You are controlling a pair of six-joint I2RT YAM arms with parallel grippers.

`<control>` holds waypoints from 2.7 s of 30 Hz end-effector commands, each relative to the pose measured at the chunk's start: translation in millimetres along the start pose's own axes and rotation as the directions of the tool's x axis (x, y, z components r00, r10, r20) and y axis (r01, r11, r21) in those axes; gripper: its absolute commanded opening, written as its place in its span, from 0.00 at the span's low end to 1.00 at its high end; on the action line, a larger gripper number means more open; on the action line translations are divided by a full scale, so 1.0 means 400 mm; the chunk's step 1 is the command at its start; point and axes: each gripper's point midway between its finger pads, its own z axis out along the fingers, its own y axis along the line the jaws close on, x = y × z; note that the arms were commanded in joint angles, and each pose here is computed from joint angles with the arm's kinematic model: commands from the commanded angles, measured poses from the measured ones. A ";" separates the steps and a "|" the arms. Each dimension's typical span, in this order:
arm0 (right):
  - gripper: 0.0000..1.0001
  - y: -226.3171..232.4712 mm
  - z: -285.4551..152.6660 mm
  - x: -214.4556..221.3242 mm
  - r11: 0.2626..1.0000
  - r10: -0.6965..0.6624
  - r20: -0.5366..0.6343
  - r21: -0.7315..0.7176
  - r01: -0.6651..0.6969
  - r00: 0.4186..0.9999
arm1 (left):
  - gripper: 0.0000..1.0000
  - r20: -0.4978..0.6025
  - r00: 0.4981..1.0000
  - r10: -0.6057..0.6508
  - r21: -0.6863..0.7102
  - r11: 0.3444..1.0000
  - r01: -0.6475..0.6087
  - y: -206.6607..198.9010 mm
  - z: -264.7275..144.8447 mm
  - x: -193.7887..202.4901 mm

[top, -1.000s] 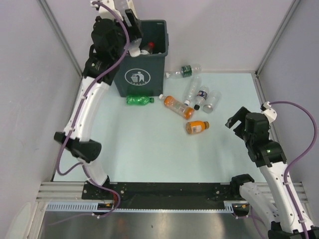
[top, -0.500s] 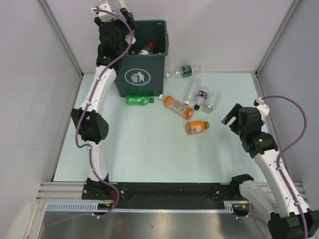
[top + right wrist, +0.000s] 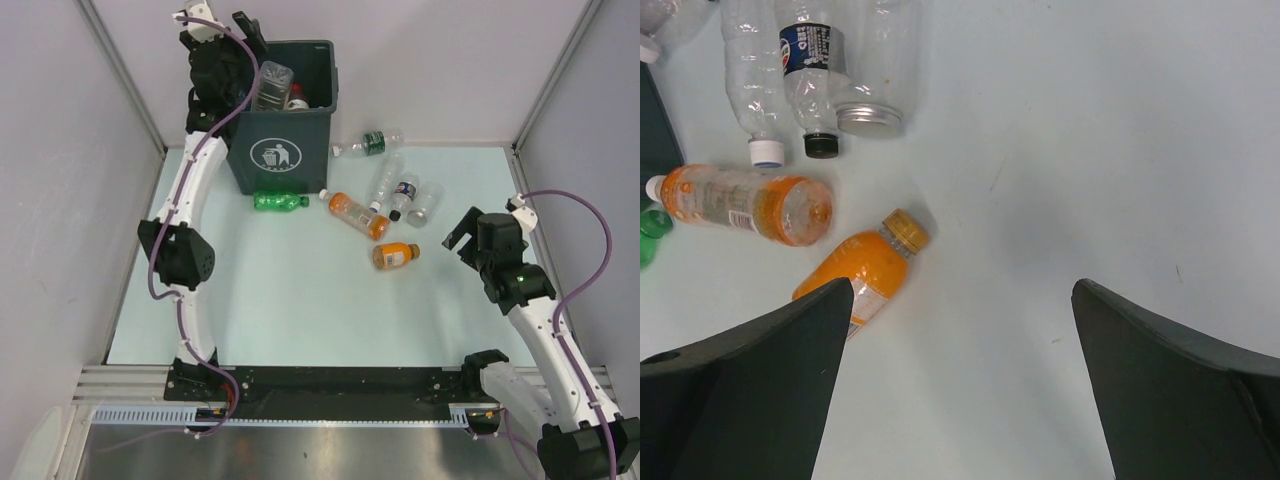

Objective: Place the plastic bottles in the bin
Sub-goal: Place the plastic bottle in the trash bin, then pick up the plastic bottle at the center of the board.

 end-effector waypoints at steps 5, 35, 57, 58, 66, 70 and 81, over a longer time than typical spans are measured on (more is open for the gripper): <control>0.96 0.011 -0.024 -0.004 0.999 0.017 0.001 -0.048 -0.017 1.000 | 1.00 0.012 0.999 -0.031 0.039 0.999 0.031 -0.040 -0.150 -0.214; 1.00 -0.027 -0.151 0.065 0.991 0.028 -0.094 -0.127 -0.040 0.995 | 1.00 -0.500 0.825 -0.264 -0.207 0.961 0.182 0.148 -0.782 0.141; 1.00 -0.034 -0.124 0.026 0.994 0.072 -0.018 -0.078 -0.074 0.997 | 1.00 -0.488 0.558 -0.672 -0.583 0.726 0.364 0.207 -0.756 0.553; 1.00 -0.034 -0.119 0.027 0.995 0.070 -0.019 -0.073 -0.071 0.997 | 1.00 -0.477 0.544 -0.691 -0.599 0.708 0.374 0.209 -0.755 0.572; 1.00 -0.040 -0.061 0.022 0.998 0.062 0.005 -0.014 -0.062 0.998 | 0.99 -0.354 0.450 -0.820 -0.677 0.556 0.482 0.218 -0.681 0.720; 1.00 -0.032 -0.047 0.013 0.998 0.058 0.020 -0.015 -0.058 0.998 | 0.99 -0.293 0.433 -0.853 -0.713 0.496 0.495 0.242 -0.656 0.779; 0.99 -0.034 -0.024 0.024 0.999 0.048 0.000 0.009 -0.048 0.999 | 0.97 -0.172 0.431 -0.886 -0.723 0.411 0.556 0.285 -0.600 0.856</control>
